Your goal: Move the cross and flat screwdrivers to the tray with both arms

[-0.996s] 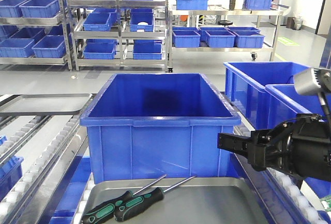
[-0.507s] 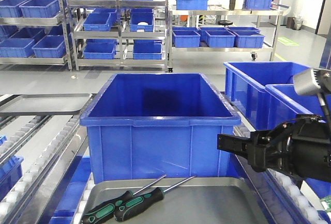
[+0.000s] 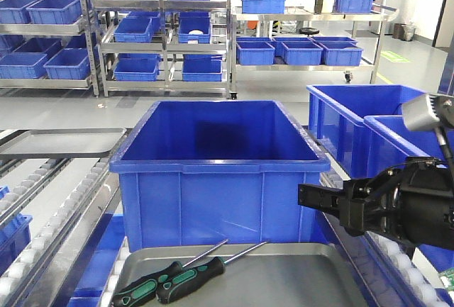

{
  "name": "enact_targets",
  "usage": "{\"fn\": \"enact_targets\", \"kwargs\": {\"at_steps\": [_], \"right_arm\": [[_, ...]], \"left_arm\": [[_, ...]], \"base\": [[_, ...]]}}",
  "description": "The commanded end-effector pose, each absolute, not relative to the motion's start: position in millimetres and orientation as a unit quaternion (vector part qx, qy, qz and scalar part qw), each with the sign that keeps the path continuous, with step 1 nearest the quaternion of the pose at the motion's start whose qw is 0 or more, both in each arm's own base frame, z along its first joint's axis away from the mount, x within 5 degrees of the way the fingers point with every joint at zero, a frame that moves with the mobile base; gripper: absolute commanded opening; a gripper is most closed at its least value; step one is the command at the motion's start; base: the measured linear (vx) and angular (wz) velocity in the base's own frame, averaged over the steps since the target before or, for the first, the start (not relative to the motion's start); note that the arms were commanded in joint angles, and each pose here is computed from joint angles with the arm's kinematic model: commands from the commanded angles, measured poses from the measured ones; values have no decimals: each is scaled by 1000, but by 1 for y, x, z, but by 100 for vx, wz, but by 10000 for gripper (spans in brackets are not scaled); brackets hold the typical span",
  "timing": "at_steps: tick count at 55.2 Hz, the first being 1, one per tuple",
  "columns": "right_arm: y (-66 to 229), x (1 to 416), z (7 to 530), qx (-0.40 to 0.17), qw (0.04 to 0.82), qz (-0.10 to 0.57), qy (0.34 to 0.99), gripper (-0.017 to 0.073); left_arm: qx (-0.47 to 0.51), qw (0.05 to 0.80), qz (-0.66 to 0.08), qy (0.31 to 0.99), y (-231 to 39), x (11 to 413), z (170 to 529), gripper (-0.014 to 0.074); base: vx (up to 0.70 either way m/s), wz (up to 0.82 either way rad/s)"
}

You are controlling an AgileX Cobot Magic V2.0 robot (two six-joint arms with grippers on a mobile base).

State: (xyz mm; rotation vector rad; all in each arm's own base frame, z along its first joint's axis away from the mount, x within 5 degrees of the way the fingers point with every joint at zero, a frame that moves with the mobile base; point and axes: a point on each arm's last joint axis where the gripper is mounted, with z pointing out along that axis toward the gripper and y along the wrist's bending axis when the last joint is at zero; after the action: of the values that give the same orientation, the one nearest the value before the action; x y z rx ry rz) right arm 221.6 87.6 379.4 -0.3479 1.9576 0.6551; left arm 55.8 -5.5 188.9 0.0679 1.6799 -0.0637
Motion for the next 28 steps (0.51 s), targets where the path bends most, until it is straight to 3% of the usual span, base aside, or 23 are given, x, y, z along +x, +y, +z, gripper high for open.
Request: {"fn": "enact_targets", "kwargs": {"at_steps": [1, 6, 12, 21, 28], "right_arm": [[85, 220, 396, -138, 538, 266, 788, 564], [84, 219, 397, -138, 540, 265, 787, 537], [79, 212, 392, -120, 542, 257, 791, 430], [58, 184, 362, -15, 558, 234, 796, 194], [39, 151, 334, -17, 590, 156, 792, 0]], "left_arm": [[23, 702, -29, 711, -5, 56, 205, -6], [23, 702, -29, 711, -5, 56, 205, -6], [23, 702, -29, 711, -5, 56, 205, -6], [23, 702, -29, 711, -5, 56, 205, -6], [23, 702, -29, 711, -5, 56, 205, -6]], "base": [[0, 0], [0, 0], [0, 0], [0, 0], [0, 0]]}}
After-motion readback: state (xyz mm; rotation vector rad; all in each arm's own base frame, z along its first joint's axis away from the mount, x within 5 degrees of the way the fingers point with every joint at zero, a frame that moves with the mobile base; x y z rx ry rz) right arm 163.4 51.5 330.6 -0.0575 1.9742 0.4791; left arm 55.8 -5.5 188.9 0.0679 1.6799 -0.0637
